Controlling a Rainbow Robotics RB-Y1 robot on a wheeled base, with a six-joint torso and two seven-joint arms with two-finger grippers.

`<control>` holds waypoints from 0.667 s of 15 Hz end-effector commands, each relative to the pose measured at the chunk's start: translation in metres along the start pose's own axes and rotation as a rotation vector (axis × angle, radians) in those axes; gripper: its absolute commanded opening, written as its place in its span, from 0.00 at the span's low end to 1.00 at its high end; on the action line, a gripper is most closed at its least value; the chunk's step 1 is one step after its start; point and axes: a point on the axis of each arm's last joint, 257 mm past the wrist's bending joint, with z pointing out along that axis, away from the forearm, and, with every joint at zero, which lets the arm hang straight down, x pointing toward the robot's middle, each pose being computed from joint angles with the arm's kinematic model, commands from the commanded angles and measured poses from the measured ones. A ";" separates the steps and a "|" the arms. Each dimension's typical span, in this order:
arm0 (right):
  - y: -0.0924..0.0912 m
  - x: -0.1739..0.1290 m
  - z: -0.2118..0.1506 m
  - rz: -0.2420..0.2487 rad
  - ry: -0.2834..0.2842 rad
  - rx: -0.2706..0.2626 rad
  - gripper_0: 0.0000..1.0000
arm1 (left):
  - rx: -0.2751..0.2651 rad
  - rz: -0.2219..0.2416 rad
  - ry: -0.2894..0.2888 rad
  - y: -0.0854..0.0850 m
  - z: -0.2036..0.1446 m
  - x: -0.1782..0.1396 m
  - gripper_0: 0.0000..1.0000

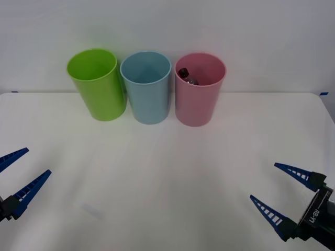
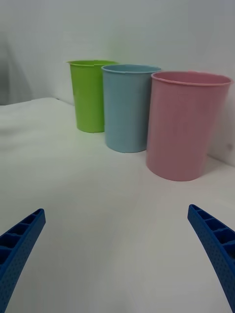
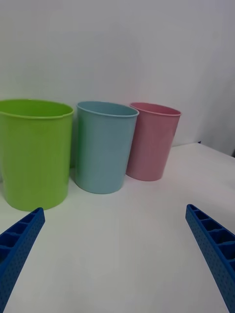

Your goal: Grasp the object on the table and drop it into the matching bin: aluminum can to the light blue bin, PET bottle to the pink bin.

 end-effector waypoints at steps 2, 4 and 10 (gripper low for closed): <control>0.007 0.019 -0.021 0.033 0.018 -0.043 1.00 | 0.000 0.000 0.000 0.000 0.000 0.000 1.00; 0.007 0.028 -0.034 0.044 0.030 -0.048 1.00 | 0.000 0.000 0.000 0.000 0.000 0.000 1.00; 0.005 0.048 -0.067 0.048 0.097 -0.020 1.00 | 0.000 0.000 0.000 0.000 0.000 0.000 1.00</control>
